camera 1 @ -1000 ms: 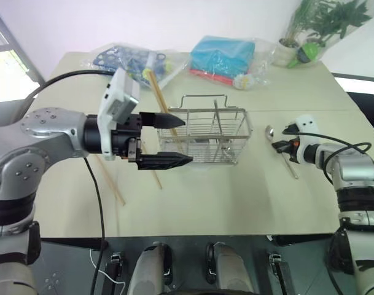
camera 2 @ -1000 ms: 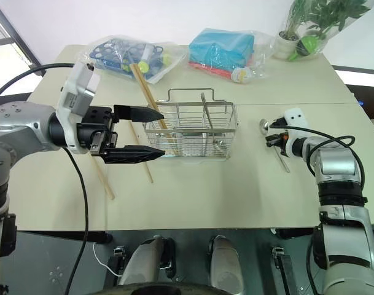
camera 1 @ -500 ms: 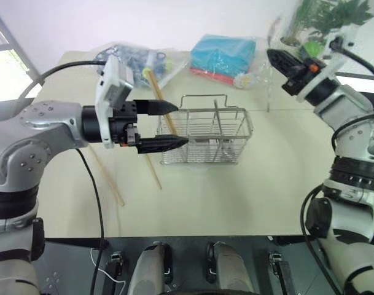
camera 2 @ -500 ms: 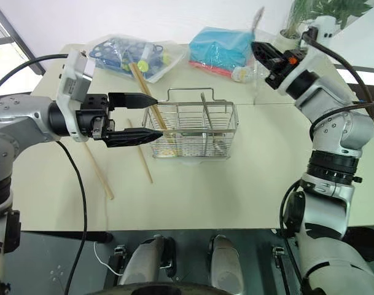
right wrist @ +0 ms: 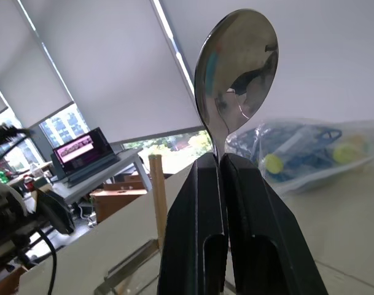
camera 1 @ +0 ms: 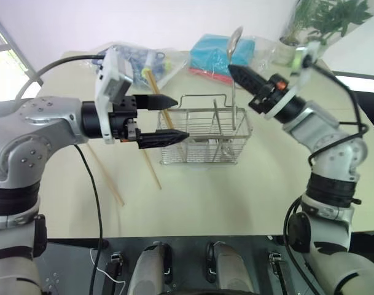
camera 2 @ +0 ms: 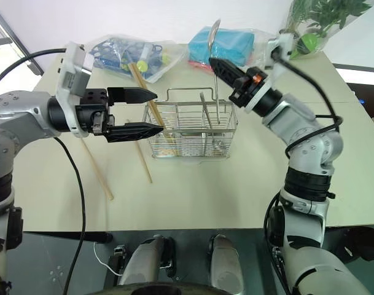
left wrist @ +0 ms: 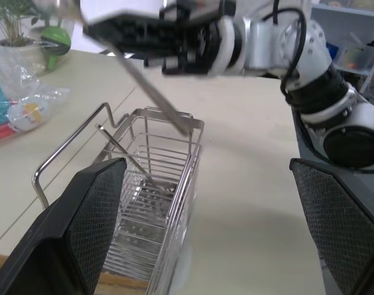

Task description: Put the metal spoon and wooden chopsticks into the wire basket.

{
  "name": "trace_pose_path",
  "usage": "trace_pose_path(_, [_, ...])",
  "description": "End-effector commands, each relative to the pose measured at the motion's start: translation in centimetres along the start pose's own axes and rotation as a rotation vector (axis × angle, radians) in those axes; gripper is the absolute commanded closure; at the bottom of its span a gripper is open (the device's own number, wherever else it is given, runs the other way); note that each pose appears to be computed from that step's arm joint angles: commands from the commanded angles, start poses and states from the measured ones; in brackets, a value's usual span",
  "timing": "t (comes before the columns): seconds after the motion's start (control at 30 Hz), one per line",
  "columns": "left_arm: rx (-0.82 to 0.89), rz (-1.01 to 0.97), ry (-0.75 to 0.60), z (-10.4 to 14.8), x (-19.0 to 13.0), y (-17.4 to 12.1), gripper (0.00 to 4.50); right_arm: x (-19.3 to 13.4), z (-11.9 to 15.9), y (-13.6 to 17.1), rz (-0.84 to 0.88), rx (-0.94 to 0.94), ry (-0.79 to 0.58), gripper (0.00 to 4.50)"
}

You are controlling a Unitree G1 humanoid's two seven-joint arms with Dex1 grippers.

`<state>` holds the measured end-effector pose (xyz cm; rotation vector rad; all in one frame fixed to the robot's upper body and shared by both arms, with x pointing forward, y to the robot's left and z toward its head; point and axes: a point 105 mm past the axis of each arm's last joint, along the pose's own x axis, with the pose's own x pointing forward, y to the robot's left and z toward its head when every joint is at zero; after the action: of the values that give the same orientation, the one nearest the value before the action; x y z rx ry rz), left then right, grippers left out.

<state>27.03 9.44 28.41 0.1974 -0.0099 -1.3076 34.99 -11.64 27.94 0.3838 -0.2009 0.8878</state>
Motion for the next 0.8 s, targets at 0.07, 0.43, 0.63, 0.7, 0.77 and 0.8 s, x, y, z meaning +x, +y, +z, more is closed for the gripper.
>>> trace_pose_path(0.07, [0.065,0.016,-0.053,2.1,-0.4,0.0,0.00,0.2,0.0,-0.2,-0.024,-0.080,-0.052,4.48])
trace_pose_path(0.43, [0.061,0.080,-0.078,2.6,-1.0,0.9,0.00,-1.5,2.1,-2.5,-0.110,-0.132,-0.088,0.46])
trace_pose_path(0.63, [0.037,0.323,-0.186,4.0,-2.4,3.6,0.00,-2.8,6.7,-1.8,0.015,-0.145,-0.108,0.46])
trace_pose_path(0.7, [-0.009,0.444,-0.246,4.7,-3.3,4.9,0.00,-3.2,7.8,-0.3,0.122,-0.177,-0.068,0.46])
trace_pose_path(0.77, [-0.051,0.572,-0.293,5.1,-4.4,6.1,0.00,-3.8,8.5,1.1,0.220,-0.221,-0.016,0.46])
trace_pose_path(0.8, [-0.104,0.682,-0.312,4.9,-5.2,7.3,0.00,-4.3,8.6,2.2,0.289,-0.237,0.028,0.46])
